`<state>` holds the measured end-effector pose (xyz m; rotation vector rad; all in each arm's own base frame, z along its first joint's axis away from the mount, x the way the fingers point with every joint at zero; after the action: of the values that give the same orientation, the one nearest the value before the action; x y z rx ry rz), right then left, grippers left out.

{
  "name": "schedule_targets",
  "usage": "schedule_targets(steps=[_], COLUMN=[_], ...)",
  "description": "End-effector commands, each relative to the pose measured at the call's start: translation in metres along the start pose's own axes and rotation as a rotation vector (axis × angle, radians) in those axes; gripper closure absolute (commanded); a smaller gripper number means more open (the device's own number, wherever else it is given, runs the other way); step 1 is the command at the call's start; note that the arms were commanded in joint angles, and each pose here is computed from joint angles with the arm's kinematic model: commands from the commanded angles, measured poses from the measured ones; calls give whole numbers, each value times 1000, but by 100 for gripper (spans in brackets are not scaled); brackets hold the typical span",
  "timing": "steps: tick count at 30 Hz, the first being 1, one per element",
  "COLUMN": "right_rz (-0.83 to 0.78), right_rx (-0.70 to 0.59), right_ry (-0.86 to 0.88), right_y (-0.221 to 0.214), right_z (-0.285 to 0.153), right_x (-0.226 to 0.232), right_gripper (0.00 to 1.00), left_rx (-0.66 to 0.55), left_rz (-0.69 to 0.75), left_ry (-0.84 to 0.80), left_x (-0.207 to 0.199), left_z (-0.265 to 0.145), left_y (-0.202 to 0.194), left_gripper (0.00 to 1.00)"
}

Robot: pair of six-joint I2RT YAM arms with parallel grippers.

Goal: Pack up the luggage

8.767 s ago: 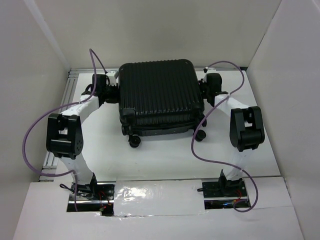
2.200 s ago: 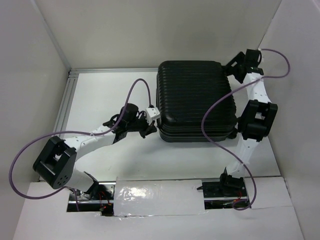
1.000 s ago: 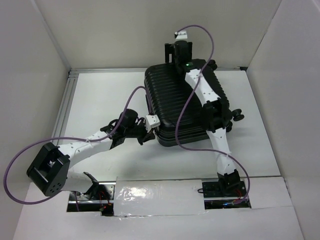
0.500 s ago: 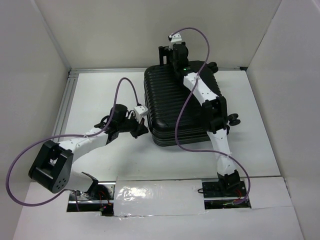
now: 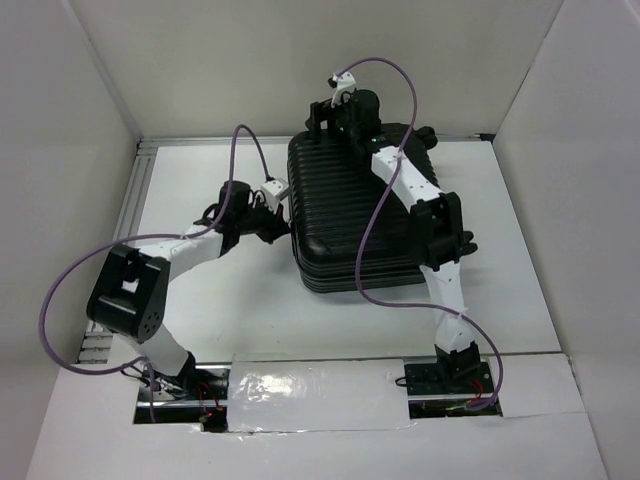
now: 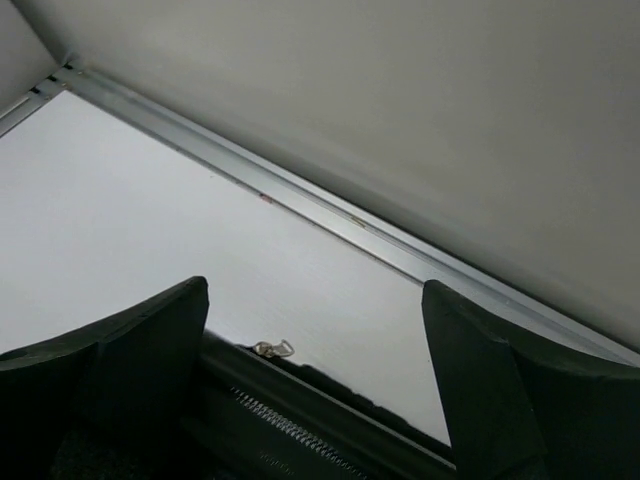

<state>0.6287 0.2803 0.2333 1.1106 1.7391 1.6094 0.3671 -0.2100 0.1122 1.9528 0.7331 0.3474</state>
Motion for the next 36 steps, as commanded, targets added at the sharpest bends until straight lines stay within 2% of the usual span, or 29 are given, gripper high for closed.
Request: schedule_targets(steps=[1, 2, 4, 5, 7, 9, 10, 13, 15, 18, 19, 21, 22, 23, 24, 25, 26, 27, 28, 29, 30, 31, 32, 36], right_rz=[9, 7, 9, 9, 4, 13, 13, 36, 85, 151, 230, 312, 380, 405, 423, 431, 428, 427, 428, 449, 461, 486, 503, 518], right_rx=[315, 309, 318, 318, 319, 316, 316, 290, 220, 129, 95, 56, 47, 47, -9, -11, 45, -13, -9, 45, 40, 16, 67, 107], right_ry=[99, 99, 98, 98, 92, 81, 81, 40, -138, -452, -526, -652, -683, -724, -772, -802, -845, -874, -894, -923, -948, -949, -961, -955], right_y=[-96, -91, -91, -88, -84, -82, -83, -66, -35, 8, 34, 60, 75, 77, 102, 103, 81, 101, 97, 68, 66, 73, 52, 37], right_z=[-19, -22, -26, -30, -37, -42, -45, -52, -56, -77, -91, -119, -137, -150, -178, -193, -203, -232, -243, -250, -262, -280, -286, -303], right_x=[21, 23, 24, 25, 30, 30, 31, 34, 13, -37, -46, -86, -91, -102, -115, -119, -125, -125, -127, -131, -133, -135, -138, -139], right_gripper=[7, 8, 8, 10, 10, 10, 10, 8, 1, 1, 1, 1, 1, 1, 1, 1, 1, 1, 1, 1, 1, 1, 1, 1], left_rx=[-150, -179, -159, -196, -183, -211, -200, -245, -271, -317, -335, -324, -324, -322, -312, -313, -330, -328, -338, -341, -384, -379, -380, -408], left_rz=[108, 119, 105, 119, 109, 121, 115, 150, 157, 130, 134, 143, 168, 172, 174, 178, 189, 194, 202, 217, 245, 246, 250, 294], left_ry=[246, 280, 316, 335, 341, 347, 343, 318, 247, 142, 129, 96, 92, 77, 53, 43, 38, 18, 18, 18, -5, -7, -22, -111], left_x=[74, 86, 104, 115, 130, 143, 148, 150, 133, 90, 80, 52, 43, 34, 21, 14, 6, -6, -13, -21, -41, -49, -59, -125], left_z=[-2, -2, 7, 7, 21, 25, 34, 37, 40, 42, 42, 48, 45, 45, 47, 46, 38, 38, 34, 30, 18, 14, 8, -21], left_y=[60, 76, 72, 88, 85, 103, 98, 121, 126, 132, 136, 134, 140, 142, 140, 140, 147, 142, 143, 144, 158, 153, 152, 144], left_gripper=[100, 100, 100, 100, 100, 100, 100, 100, 100, 100, 100, 100, 100, 100, 100, 100, 100, 100, 100, 100, 100, 100, 100, 100])
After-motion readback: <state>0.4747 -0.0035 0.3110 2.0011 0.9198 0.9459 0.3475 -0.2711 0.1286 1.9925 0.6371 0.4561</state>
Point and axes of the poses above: each gripper's point midway between its finger pads, its own z axis out along the fingers, its own x axis along the line the jaws close on, y = z × x, the point moved 1 cm from there along -z, back along the fingers, and after that the axes turned 7 degrees about z, right-handed, at the moved point
